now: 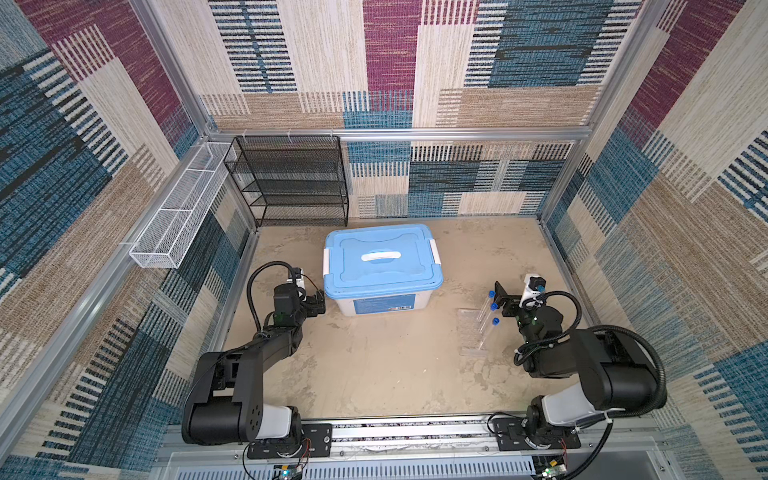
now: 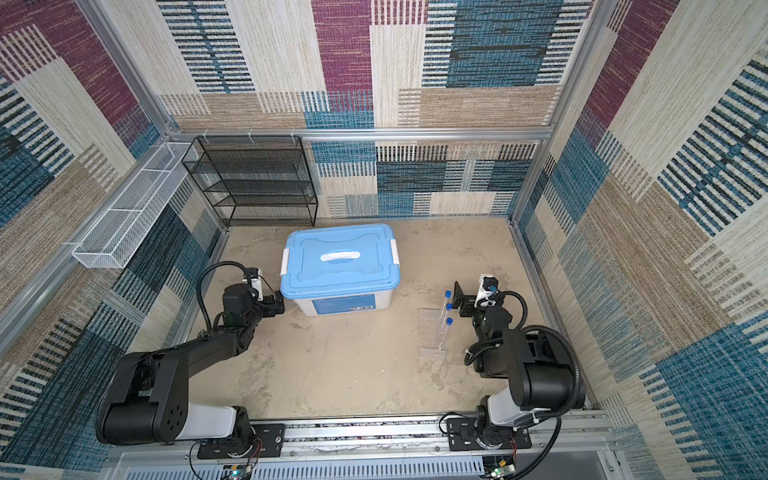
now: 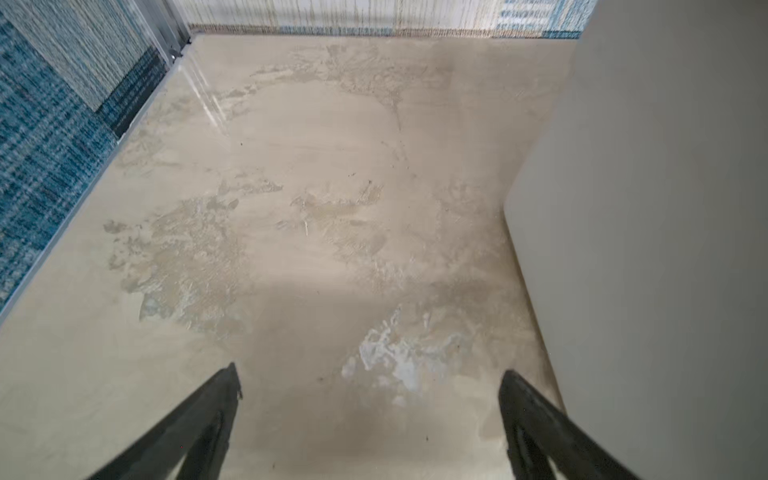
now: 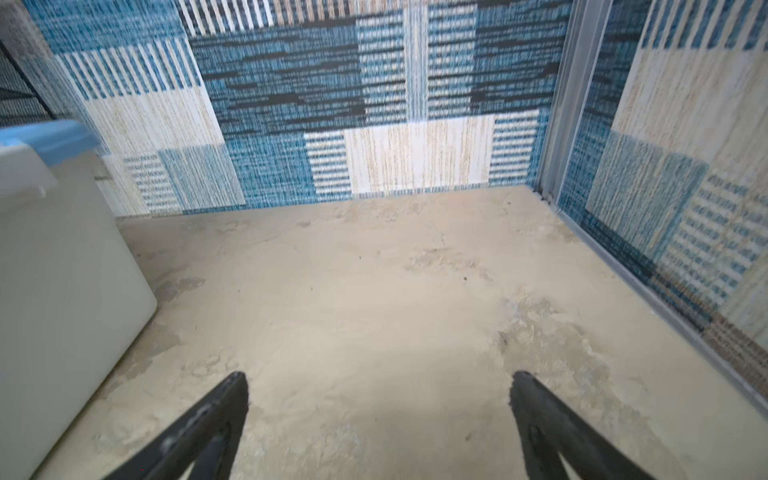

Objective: Organize the chemistry lab equipment

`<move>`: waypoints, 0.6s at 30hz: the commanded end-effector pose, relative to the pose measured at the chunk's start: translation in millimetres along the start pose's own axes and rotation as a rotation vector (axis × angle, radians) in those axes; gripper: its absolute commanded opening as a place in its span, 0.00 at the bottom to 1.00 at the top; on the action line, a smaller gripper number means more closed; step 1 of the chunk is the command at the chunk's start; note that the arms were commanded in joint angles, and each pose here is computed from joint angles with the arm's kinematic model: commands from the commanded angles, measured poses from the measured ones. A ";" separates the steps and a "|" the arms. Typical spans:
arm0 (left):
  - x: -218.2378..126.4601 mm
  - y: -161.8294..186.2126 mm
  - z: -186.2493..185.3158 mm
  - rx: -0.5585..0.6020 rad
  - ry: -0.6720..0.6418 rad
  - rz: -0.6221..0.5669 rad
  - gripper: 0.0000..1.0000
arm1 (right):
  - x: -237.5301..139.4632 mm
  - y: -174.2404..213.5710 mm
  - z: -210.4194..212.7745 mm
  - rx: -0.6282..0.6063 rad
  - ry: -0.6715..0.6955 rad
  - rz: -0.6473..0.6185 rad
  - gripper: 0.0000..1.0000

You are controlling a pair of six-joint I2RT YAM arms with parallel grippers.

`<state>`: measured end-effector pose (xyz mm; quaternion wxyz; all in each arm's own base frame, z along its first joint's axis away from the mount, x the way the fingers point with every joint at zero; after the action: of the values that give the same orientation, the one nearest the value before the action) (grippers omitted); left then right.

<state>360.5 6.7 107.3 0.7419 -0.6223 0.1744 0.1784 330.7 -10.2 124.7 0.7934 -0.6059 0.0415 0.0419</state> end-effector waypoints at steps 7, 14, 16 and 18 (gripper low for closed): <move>9.8 -4.9 -9.6 0.063 0.048 -0.135 0.99 | 5.9 -21.3 7.4 -0.031 -0.031 -0.084 0.99; 16.6 -6.2 -6.3 0.029 0.095 -0.121 0.99 | 6.5 -21.7 7.4 -0.035 -0.025 -0.085 0.99; 16.7 -6.0 -4.3 0.020 0.098 -0.127 0.99 | 6.6 -21.7 8.0 -0.036 -0.025 -0.086 0.99; 16.4 -5.6 -4.1 0.020 0.098 -0.125 0.99 | 6.6 -21.3 8.0 -0.036 -0.025 -0.084 0.99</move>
<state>373.8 7.2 96.6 0.7486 -0.6281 0.1739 0.1223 338.4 -7.8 138.5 0.7873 -0.6157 0.0177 0.0284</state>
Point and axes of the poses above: each gripper's point midway between its finger pads, its own x axis out along the fingers, its own z axis along the line the jaws close on, y = z × x, the point moved 3 cm from there along -x, back along the fingers, and after that the axes turned 10 degrees about x, right-handed, at the moved point
